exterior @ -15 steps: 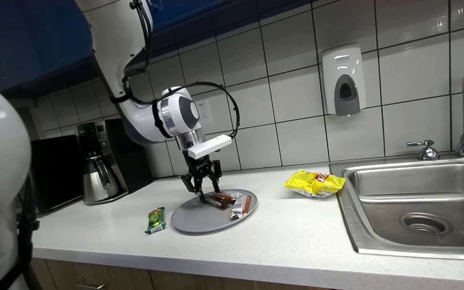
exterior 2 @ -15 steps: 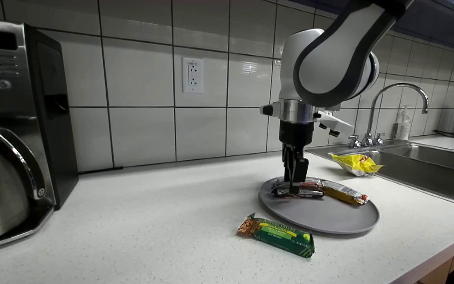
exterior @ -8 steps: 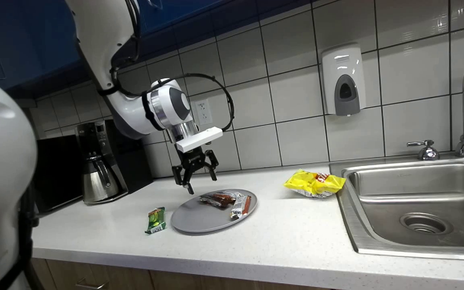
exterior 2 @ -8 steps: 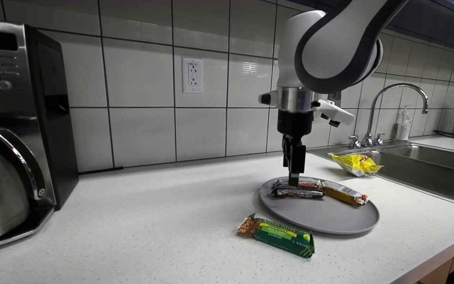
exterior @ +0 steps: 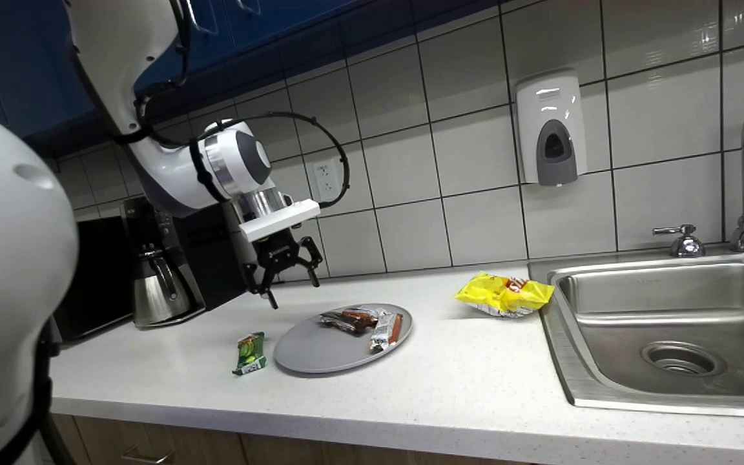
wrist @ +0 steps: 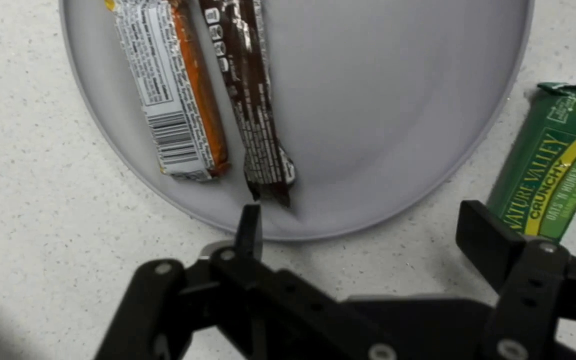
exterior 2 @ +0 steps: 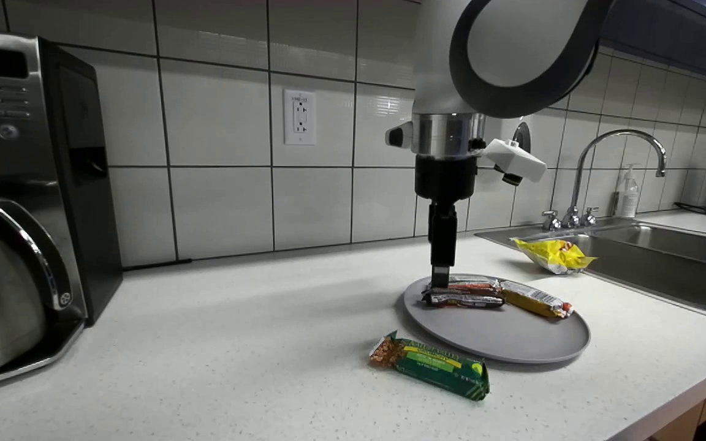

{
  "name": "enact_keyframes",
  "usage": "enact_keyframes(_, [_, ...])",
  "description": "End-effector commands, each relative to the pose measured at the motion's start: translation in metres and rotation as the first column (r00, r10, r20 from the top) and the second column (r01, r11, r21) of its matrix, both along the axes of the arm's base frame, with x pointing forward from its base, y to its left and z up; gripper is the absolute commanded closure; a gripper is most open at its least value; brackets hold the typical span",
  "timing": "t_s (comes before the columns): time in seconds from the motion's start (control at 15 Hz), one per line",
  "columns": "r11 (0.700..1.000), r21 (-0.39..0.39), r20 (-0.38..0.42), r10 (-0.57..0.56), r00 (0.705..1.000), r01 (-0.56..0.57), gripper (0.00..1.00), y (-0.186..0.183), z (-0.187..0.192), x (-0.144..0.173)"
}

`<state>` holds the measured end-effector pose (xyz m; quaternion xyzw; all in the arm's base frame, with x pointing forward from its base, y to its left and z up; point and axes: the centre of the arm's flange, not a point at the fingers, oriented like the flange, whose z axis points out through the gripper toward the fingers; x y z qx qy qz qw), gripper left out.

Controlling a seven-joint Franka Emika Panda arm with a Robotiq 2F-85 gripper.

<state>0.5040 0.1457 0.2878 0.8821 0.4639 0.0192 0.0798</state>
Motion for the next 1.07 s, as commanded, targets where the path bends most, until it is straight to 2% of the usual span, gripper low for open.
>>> enact_keyframes(0.0, [0.999, -0.007, 0.014, -0.053, 0.999, 0.053, 0.00, 0.027, 0.006, -0.023])
enact_keyframes(0.4, [0.993, 0.018, 0.012, -0.120, 0.993, 0.120, 0.00, 0.061, -0.001, -0.045])
enact_keyframes(1.0, [0.979, 0.003, -0.024, -0.204, 0.979, 0.204, 0.00, 0.078, -0.029, -0.069])
